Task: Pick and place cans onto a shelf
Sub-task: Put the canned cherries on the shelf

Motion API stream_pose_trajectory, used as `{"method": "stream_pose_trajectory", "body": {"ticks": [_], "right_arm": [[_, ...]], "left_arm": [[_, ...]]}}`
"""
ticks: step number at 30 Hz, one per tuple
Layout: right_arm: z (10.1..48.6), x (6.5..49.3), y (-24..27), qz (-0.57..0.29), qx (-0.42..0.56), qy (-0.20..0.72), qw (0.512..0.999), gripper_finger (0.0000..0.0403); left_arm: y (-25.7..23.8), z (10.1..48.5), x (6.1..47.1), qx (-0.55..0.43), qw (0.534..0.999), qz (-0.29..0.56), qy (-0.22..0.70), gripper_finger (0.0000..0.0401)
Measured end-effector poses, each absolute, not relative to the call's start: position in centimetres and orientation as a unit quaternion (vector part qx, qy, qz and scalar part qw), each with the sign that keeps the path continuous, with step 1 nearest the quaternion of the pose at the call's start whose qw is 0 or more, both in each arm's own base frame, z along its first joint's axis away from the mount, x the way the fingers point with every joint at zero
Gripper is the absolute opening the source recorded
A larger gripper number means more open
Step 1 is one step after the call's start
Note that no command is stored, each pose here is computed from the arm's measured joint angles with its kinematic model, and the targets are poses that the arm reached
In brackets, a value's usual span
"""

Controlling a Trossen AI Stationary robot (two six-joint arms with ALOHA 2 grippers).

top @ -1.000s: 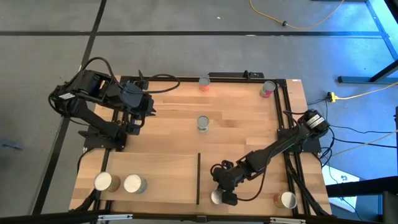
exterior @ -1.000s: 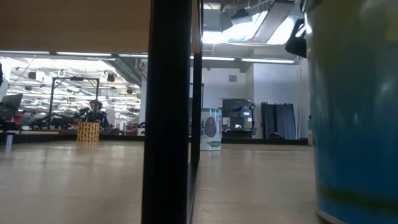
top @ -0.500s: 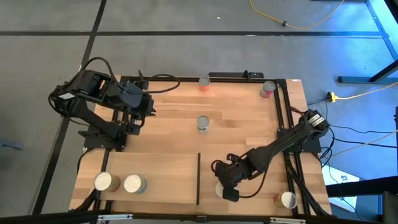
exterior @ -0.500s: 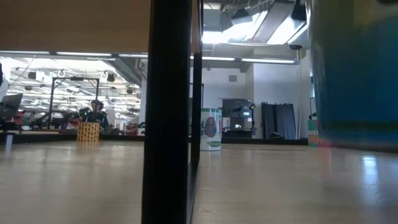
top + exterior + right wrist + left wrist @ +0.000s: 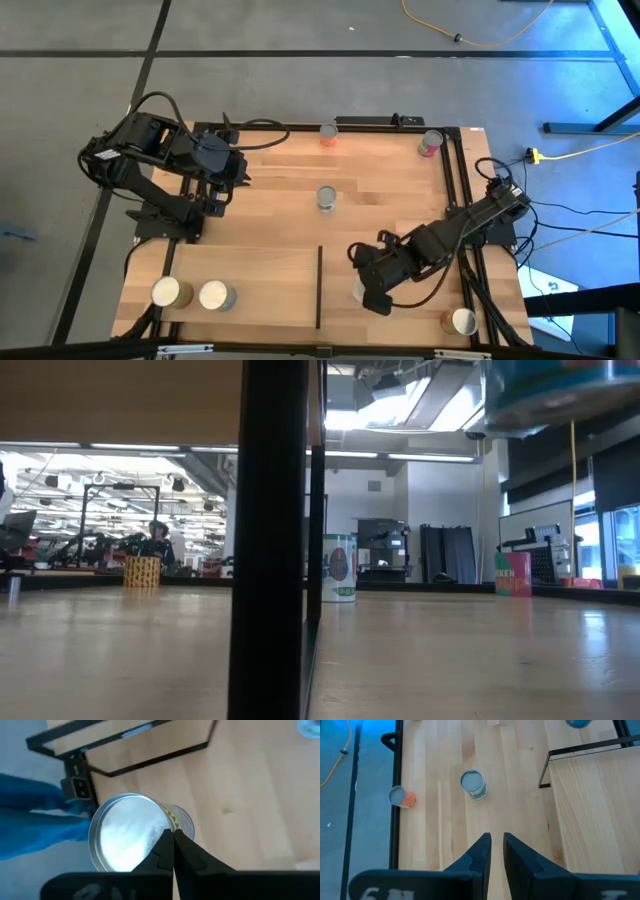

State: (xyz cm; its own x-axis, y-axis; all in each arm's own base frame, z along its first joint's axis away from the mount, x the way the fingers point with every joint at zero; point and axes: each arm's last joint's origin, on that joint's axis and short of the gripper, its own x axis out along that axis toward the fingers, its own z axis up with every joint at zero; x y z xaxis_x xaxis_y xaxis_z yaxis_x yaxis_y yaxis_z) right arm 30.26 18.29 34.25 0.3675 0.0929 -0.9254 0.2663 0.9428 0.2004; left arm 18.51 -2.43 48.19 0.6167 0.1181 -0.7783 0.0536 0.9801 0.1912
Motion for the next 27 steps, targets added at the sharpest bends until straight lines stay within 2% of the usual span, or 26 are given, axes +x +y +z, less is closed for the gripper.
{"method": "stream_pose_trajectory", "body": {"ticks": [8, 27], "right_arm": [[36.9, 28.9, 17.4, -0.086, 0.16, 0.574, 0.799, 0.0], [43.9, 29.7, 12.0, -0.076, 0.135, 0.47, 0.869, 0.0]], "left_arm": [[-2.4, 48.2, 18.5, 0.098, 0.894, 0.018, 0.437, 0.0042], [-2.4, 48.2, 18.5, 0.098, 0.894, 0.018, 0.437, 0.0042]]}}
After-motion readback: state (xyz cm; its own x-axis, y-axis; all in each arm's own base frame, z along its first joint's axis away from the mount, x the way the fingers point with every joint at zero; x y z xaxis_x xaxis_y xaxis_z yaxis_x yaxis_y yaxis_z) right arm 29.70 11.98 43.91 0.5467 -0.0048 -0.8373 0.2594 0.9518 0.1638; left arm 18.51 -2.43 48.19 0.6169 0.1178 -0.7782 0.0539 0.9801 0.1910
